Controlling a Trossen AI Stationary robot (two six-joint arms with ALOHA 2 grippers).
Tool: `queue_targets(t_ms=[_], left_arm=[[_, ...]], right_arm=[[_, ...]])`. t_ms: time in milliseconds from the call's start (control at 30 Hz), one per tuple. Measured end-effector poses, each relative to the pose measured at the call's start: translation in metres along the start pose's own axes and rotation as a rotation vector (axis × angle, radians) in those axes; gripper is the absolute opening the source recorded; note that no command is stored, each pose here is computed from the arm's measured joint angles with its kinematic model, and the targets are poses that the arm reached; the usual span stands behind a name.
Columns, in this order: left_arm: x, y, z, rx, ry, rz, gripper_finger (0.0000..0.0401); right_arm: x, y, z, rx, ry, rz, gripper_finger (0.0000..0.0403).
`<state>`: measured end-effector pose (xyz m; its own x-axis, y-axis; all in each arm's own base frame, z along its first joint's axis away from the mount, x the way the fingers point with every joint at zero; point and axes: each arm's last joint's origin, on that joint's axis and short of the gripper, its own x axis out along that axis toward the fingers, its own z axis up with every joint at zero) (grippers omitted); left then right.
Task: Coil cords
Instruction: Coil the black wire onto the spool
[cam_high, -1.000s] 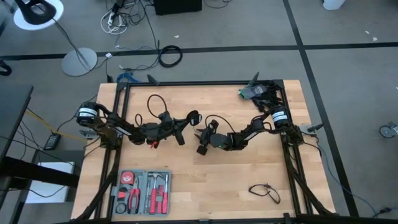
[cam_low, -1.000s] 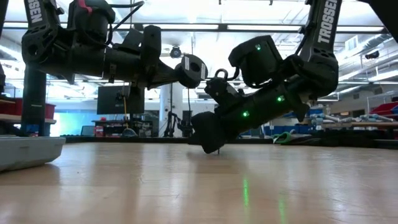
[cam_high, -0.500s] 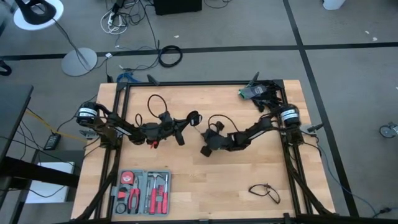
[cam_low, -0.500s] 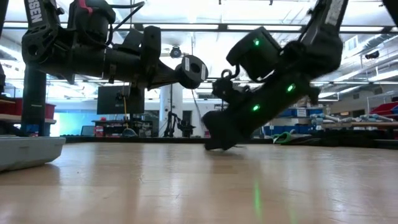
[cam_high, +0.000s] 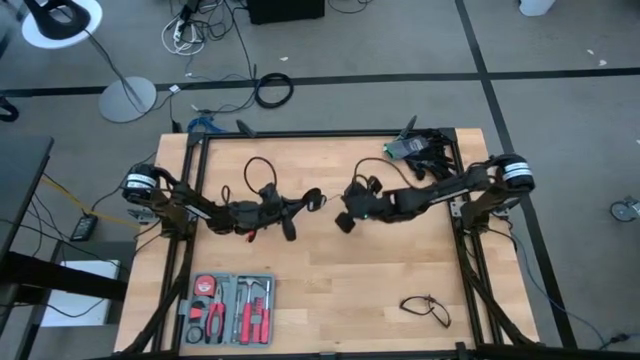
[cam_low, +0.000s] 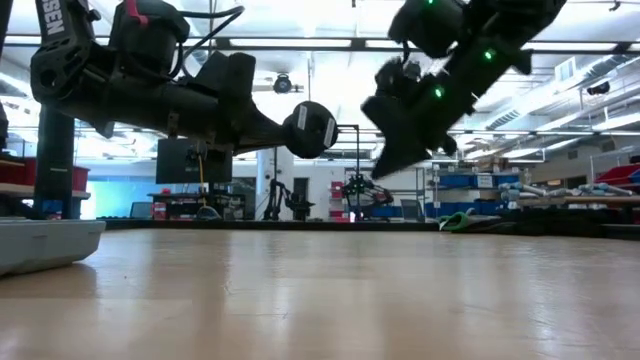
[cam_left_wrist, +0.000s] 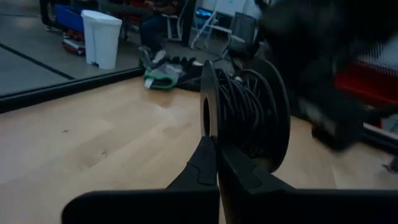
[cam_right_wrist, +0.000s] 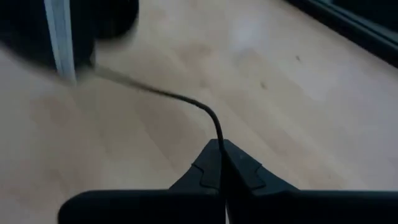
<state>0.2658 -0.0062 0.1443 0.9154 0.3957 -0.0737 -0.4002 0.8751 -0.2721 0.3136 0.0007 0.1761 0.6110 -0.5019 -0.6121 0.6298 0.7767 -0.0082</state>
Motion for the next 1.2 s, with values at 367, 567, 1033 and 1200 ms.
queue_targets(t_ms=[367,567,1033,1200], left_arm=[[0.017,-0.01,-0.001,0.103,0.126,0.085,0.0],[0.024,-0.013,0.004,0.124,0.132,0.135,0.0],[0.033,-0.02,0.017,0.074,0.07,0.189,0.0],[0.033,-0.021,0.018,0.033,0.051,0.169,0.0]], right_arm=[[-0.013,0.009,0.043,0.069,-0.166,0.242,0.0],[-0.019,0.017,0.044,0.062,-0.178,0.274,0.0],[0.006,0.036,0.034,0.026,-0.217,0.393,0.0008],[0.017,0.038,0.022,0.003,-0.166,0.384,0.0018]])
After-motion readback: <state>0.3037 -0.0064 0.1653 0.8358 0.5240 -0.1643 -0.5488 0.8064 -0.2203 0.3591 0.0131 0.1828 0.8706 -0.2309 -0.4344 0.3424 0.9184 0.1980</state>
